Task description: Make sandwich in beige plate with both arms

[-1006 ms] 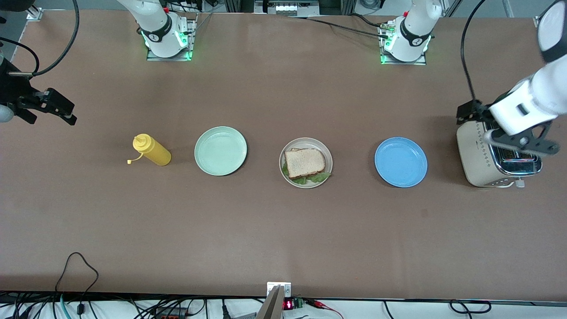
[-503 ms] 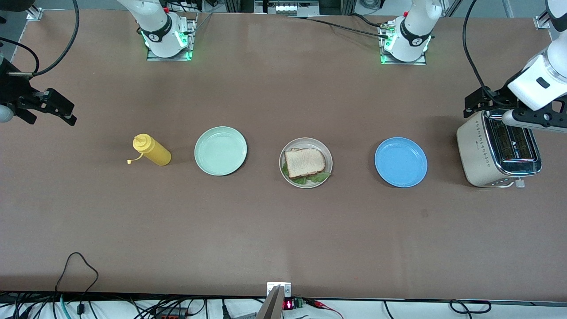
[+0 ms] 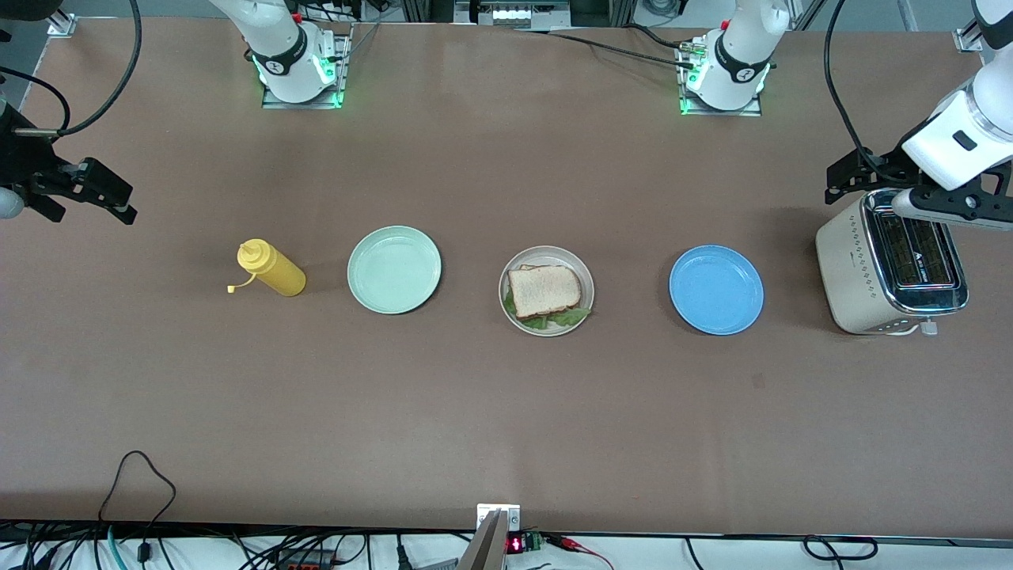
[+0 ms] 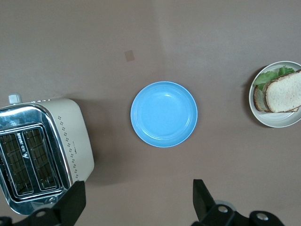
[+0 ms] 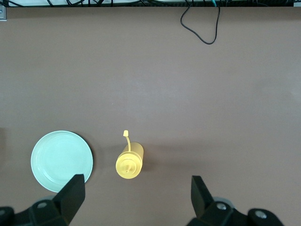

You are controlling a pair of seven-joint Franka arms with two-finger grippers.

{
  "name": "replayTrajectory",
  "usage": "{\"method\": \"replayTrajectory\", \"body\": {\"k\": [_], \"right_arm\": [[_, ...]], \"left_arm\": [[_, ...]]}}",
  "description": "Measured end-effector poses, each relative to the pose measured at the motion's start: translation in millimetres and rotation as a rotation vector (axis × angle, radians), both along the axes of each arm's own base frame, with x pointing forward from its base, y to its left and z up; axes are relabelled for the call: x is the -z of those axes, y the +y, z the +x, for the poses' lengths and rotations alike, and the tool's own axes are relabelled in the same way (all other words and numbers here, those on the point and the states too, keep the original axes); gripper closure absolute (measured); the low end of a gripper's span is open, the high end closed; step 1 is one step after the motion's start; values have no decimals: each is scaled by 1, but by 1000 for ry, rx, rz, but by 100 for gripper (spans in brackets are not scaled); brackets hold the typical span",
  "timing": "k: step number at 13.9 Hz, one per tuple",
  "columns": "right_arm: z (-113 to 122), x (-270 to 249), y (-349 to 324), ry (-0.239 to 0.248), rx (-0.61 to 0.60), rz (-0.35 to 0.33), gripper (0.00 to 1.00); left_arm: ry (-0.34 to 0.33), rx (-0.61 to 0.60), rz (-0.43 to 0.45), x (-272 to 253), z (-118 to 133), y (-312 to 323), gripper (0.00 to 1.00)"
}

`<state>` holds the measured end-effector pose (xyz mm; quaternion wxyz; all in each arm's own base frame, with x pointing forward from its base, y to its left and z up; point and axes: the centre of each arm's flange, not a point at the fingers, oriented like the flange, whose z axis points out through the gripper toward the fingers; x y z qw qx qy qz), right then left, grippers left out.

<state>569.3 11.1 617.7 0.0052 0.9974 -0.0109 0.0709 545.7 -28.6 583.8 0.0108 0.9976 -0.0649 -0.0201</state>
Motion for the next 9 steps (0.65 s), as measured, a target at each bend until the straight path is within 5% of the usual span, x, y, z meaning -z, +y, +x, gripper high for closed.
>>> {"method": "replayTrajectory", "body": {"k": [9], "right_arm": [[0,0,0,0,0,0,0]], "left_arm": [[36,-11,1,3,-4,5,0]]}}
